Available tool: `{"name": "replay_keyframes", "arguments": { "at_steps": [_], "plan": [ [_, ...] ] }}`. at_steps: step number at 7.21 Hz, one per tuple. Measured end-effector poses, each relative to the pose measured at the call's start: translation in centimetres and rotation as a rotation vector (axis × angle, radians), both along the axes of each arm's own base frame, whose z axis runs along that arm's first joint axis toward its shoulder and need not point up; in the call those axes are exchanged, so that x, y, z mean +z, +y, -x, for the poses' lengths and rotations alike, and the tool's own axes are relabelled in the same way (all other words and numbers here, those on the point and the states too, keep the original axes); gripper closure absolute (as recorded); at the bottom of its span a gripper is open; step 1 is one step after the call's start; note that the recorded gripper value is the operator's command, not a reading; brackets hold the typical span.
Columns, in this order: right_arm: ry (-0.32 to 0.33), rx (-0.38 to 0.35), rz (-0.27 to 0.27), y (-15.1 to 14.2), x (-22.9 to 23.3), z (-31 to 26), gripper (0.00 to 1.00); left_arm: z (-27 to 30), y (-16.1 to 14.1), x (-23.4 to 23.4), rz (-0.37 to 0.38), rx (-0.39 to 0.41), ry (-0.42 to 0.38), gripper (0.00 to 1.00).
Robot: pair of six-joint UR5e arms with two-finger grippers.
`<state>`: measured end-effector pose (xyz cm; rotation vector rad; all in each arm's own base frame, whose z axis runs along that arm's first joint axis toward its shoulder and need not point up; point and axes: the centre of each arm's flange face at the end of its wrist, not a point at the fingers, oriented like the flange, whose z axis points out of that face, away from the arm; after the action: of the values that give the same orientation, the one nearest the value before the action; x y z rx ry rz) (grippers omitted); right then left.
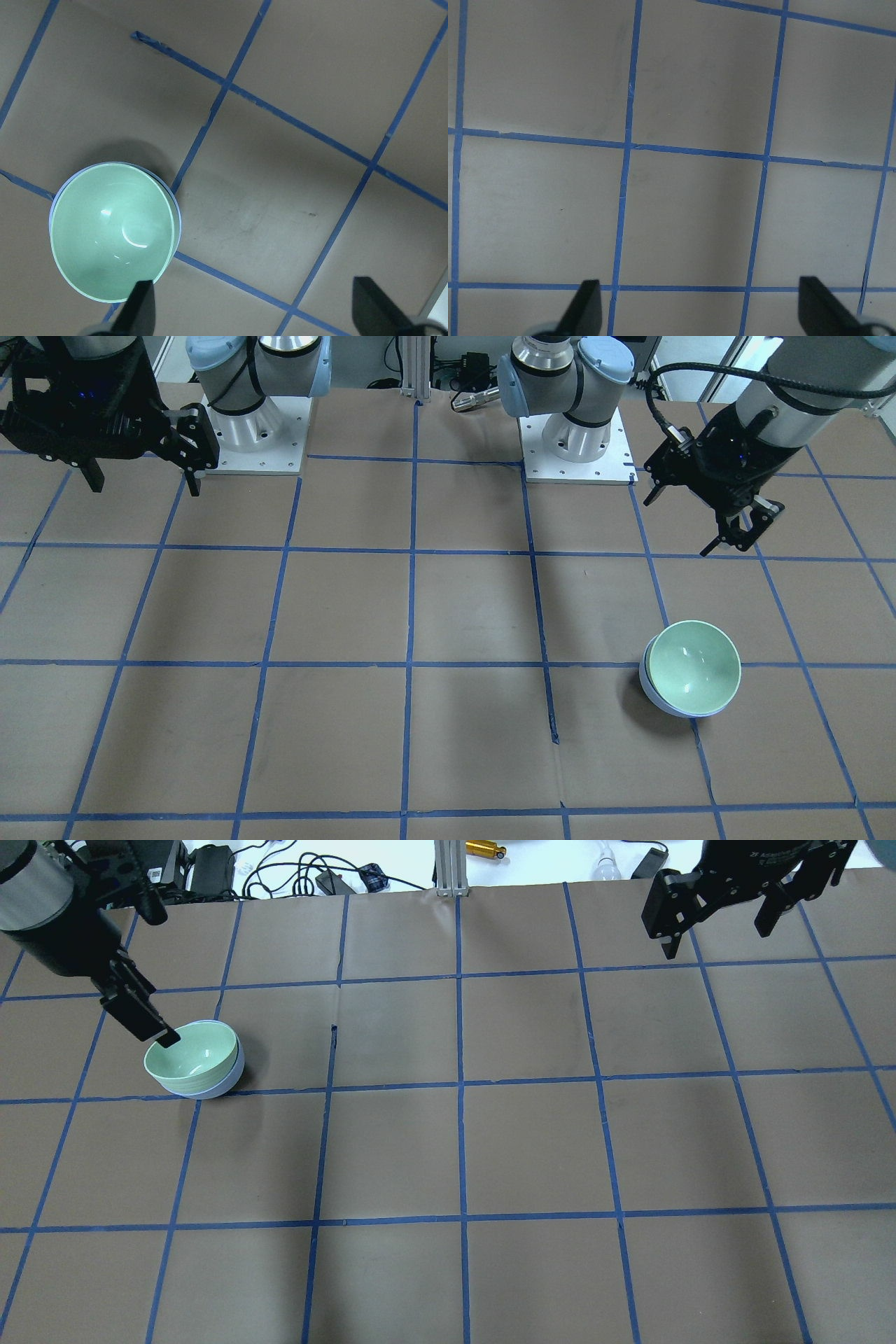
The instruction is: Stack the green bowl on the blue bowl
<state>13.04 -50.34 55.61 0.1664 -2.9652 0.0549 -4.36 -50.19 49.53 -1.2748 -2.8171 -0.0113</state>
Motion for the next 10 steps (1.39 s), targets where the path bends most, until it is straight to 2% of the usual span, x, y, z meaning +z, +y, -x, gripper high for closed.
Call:
{"name": "replay_keyframes", "arguments": {
  "at_steps": [1,4,5,7,10],
  "plan": [
    [0.000,0.000,0.000,0.0,0.0,0.0,0.00,1.1,0.5,0.8,0.009,0.120,-0.016,0.00],
    [0.000,0.000,0.000,0.0,0.0,0.0,0.00,2.7,0.4,2.1,0.025,0.546,-0.024,0.00],
    [0.000,0.000,0.000,0.0,0.0,0.0,0.00,4.0,0.6,2.4,0.033,0.637,-0.042,0.01],
    [0.000,0.000,0.000,0.0,0.0,0.0,0.00,5.8,1.5,3.1,0.065,0.740,-0.098,0.01],
    [0.000,0.000,0.000,0.0,0.0,0.0,0.00,6.8,1.7,3.8,0.062,0.809,-0.048,0.00]
  ]
}}
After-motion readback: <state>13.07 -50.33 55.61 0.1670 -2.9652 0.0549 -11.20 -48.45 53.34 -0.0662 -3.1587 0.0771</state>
